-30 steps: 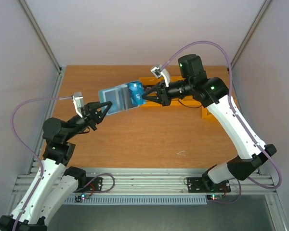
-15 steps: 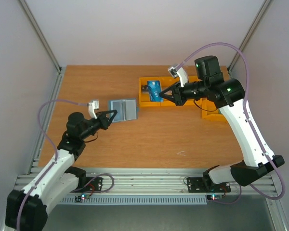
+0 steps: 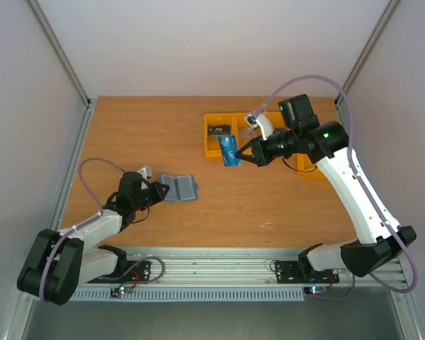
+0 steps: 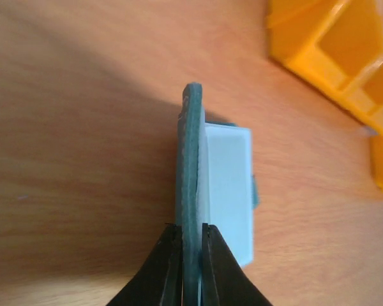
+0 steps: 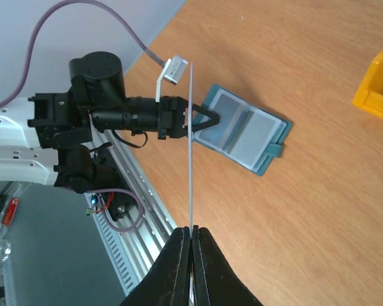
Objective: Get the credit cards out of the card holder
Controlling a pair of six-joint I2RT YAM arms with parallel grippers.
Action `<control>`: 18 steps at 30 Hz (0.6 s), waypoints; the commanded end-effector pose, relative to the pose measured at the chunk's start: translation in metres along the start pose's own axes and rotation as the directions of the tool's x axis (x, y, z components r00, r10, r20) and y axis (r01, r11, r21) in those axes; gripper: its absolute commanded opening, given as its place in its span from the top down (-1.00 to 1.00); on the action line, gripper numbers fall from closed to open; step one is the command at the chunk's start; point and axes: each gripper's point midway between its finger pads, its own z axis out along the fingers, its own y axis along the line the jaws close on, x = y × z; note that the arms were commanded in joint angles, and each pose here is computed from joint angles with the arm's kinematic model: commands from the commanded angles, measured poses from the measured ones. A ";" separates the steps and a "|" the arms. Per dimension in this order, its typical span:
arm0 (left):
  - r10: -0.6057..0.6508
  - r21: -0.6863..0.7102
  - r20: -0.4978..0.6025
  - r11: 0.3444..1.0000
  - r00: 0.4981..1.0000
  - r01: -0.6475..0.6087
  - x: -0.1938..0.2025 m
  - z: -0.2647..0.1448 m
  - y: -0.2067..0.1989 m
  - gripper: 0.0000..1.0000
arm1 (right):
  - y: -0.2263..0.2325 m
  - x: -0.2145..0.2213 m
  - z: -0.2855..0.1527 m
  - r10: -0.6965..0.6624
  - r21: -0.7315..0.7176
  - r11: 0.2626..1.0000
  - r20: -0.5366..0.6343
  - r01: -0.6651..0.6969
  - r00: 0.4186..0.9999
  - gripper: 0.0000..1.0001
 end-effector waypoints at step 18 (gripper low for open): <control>0.410 -0.283 0.373 0.905 0.833 -0.319 -0.119 -0.091 -0.037 -0.49 | 0.031 0.005 0.024 -0.254 0.045 0.964 -0.150 0.263 0.956 0.98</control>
